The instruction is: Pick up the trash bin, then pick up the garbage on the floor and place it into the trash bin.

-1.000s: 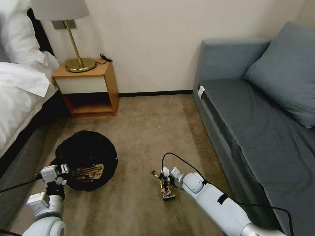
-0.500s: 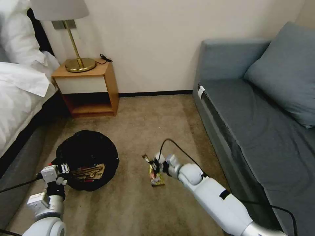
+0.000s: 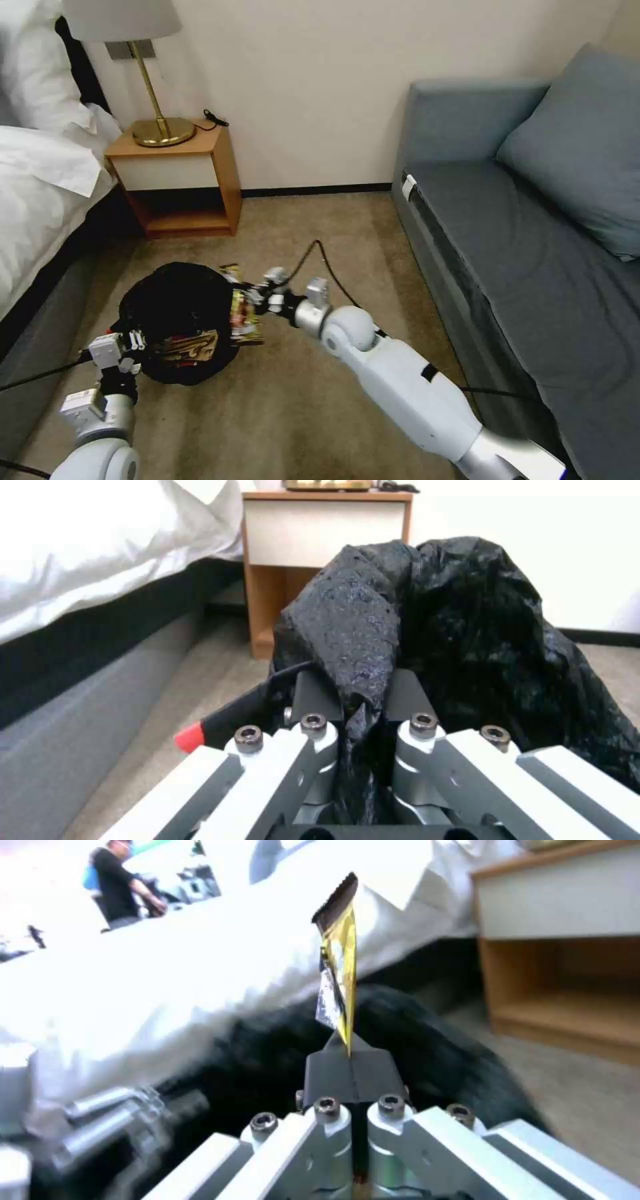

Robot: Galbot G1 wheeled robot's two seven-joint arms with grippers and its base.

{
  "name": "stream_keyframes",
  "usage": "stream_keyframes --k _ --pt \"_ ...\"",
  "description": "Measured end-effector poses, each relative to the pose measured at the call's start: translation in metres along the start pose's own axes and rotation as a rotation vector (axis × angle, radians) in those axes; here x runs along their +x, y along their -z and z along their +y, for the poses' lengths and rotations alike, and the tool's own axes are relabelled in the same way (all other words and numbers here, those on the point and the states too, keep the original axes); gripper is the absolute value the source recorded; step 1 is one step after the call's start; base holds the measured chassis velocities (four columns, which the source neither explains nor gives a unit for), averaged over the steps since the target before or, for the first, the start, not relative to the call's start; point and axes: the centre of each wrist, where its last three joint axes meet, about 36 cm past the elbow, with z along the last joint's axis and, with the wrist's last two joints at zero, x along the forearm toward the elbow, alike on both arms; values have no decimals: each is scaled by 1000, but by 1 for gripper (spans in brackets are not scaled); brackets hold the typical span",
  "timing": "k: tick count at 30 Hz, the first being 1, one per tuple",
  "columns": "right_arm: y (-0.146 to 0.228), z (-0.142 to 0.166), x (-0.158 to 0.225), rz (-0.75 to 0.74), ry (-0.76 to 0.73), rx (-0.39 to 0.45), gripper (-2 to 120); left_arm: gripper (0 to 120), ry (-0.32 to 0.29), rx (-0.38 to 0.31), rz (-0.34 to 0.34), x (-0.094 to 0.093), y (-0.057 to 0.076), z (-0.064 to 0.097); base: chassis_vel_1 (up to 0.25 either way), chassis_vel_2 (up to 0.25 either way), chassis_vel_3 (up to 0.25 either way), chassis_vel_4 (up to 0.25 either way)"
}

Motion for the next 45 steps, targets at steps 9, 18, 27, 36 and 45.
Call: stream_keyframes --k 9,18,27,36,45 --pt "-30 25 -38 37 35 7 0 7 -17 9 -2 6 2 -1 0 0 0 0" --pt "-50 33 -48 69 15 17 0 7 -24 11 -8 12 4 -1 0 0 0 0" --pt "-62 37 -40 94 7 24 32 7 -26 14 -12 13 4 -3 0 0 0 0" --pt "-63 26 -31 108 -19 38 66 7 -21 12 -9 12 1 0 0 0 0 0" --pt "-55 6 -18 77 -74 30 95 7 -8 26 -7 10 -3 0 0 0 0 0"
